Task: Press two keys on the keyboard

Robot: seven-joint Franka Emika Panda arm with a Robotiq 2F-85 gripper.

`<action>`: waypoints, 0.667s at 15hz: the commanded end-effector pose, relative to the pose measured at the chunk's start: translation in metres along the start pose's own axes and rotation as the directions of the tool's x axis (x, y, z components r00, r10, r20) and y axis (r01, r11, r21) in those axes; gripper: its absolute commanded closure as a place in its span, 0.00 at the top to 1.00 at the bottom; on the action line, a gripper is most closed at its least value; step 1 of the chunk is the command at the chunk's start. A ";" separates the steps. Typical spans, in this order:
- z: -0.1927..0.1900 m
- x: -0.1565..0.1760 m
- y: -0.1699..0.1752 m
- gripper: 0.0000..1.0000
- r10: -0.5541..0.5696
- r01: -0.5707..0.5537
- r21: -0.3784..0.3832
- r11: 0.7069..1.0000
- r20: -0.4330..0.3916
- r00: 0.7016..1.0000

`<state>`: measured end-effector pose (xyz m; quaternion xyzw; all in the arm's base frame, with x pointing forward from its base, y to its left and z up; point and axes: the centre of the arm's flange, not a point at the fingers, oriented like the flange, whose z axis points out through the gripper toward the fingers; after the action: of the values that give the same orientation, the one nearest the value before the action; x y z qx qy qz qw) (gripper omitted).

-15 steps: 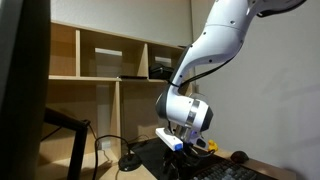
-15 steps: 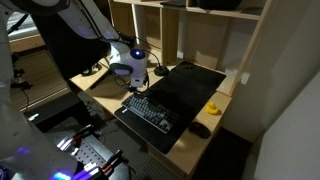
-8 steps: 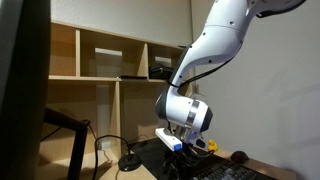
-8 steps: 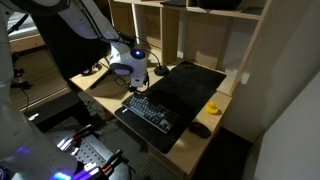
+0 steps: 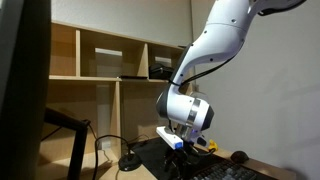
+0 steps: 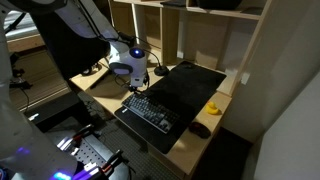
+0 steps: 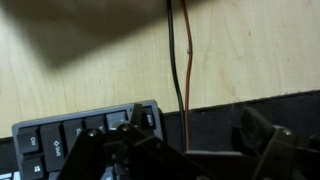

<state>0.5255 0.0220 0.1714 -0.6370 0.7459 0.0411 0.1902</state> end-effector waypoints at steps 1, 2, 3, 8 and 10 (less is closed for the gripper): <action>-0.067 0.005 0.026 1.00 -0.023 0.022 -0.012 1.000 -0.026 0.999; -0.084 0.009 0.033 1.00 -0.041 0.040 -0.022 0.999 -0.023 0.999; -0.099 0.014 0.038 1.00 -0.049 0.049 -0.019 0.999 -0.017 0.999; -0.138 0.024 0.045 1.00 -0.054 0.052 0.025 0.998 0.100 0.994; -0.127 0.018 0.035 1.00 -0.053 0.048 0.042 0.998 0.125 0.991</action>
<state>0.4606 -0.0281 0.2796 -0.6473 0.7249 0.0485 0.2306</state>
